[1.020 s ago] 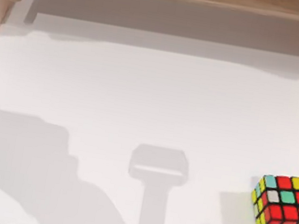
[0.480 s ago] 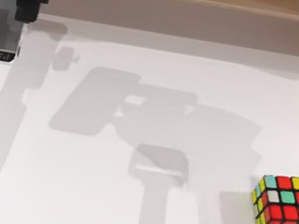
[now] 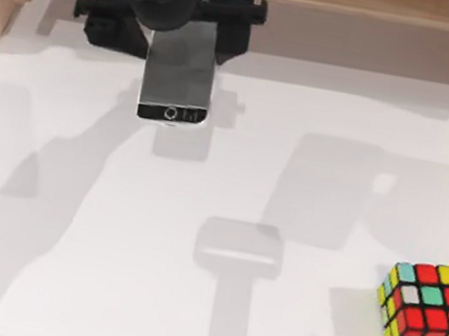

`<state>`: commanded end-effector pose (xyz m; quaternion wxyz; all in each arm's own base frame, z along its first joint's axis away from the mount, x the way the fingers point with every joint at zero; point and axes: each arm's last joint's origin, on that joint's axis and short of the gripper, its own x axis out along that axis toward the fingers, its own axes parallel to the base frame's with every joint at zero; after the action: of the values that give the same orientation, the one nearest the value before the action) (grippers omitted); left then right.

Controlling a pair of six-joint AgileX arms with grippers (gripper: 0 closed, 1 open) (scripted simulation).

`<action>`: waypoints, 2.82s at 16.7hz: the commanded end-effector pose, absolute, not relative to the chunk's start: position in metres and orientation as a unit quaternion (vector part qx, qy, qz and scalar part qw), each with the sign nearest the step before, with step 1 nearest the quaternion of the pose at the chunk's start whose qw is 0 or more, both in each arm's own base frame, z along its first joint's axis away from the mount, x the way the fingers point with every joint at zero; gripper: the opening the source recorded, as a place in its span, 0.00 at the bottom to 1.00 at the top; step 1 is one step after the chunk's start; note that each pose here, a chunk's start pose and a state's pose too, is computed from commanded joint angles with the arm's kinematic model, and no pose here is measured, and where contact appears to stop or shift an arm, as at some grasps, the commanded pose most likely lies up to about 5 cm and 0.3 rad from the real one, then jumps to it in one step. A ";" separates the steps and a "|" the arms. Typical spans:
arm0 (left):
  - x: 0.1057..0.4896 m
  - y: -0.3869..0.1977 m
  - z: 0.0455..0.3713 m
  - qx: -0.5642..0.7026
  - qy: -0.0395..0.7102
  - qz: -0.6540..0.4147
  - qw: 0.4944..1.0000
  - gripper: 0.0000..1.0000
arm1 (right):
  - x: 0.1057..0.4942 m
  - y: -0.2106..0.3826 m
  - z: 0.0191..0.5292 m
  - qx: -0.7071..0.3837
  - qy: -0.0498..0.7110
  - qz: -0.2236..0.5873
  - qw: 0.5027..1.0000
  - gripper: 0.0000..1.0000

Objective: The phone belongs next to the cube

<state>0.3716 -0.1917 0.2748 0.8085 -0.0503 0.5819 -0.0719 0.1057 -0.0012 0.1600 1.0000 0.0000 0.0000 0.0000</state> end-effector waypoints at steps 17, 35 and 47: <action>0.258 -0.359 0.192 0.008 0.704 -0.007 0.710 0.00 | 0.106 -0.001 0.160 0.000 0.000 0.000 1.000 1.00; 0.260 -0.360 0.189 -0.014 0.687 -0.024 0.726 0.00 | 0.106 -0.001 0.160 0.000 0.000 0.000 1.000 1.00; 0.258 -0.359 0.142 0.003 0.701 -0.011 0.713 0.00 | 0.106 -0.001 0.160 0.000 0.000 0.000 1.000 1.00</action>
<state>0.2577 -0.3587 0.1423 0.7135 0.0034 0.7006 -0.0114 0.1057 -0.0012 0.1600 1.0000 0.0000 0.0000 0.0000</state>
